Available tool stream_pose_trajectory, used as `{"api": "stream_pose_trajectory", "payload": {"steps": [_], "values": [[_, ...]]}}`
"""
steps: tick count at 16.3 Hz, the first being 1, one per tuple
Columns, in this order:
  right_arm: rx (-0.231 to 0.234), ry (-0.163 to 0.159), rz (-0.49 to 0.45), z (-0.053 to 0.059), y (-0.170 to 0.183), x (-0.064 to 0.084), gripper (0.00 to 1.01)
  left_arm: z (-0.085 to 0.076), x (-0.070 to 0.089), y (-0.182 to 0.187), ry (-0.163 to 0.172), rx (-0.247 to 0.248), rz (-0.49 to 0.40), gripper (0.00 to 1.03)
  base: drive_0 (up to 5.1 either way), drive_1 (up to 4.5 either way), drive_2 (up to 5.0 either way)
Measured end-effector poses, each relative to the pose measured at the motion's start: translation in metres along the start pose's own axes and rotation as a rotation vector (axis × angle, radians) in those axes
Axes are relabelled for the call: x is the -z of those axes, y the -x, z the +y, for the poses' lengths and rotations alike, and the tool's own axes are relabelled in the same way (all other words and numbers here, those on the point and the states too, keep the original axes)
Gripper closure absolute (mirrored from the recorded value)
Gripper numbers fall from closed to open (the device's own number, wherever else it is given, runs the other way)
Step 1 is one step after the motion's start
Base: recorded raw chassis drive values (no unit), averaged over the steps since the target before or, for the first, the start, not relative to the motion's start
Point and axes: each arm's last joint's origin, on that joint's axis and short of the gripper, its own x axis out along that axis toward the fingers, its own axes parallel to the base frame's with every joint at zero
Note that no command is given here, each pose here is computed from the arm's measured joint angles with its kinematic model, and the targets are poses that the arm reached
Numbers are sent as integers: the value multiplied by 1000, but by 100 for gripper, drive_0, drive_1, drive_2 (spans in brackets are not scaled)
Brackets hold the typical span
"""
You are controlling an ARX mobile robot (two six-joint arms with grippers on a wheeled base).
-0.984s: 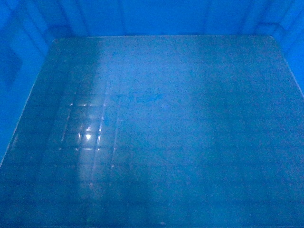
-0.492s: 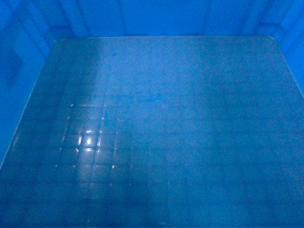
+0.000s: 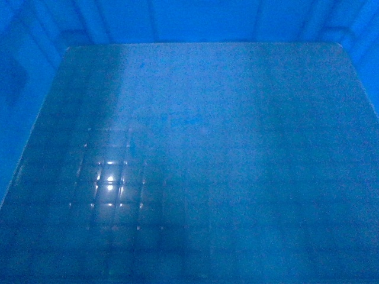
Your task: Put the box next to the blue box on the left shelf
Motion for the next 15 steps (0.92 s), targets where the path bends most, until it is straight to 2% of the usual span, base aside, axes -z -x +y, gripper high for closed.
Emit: {"api": "stream_pose_trajectory", "payload": {"steps": [1,3,15], "values": [[0,5,12,0,0,1,81,0,2,-1,-7,1,17,86,-480,149,346],[4,2,4,0,0,0,81,0,1,-1,0,3,4,86,-477,259,259],[2,3,6,0,0,1,82,0,1,0,-2,2,10,86,-488,257,257]]}}
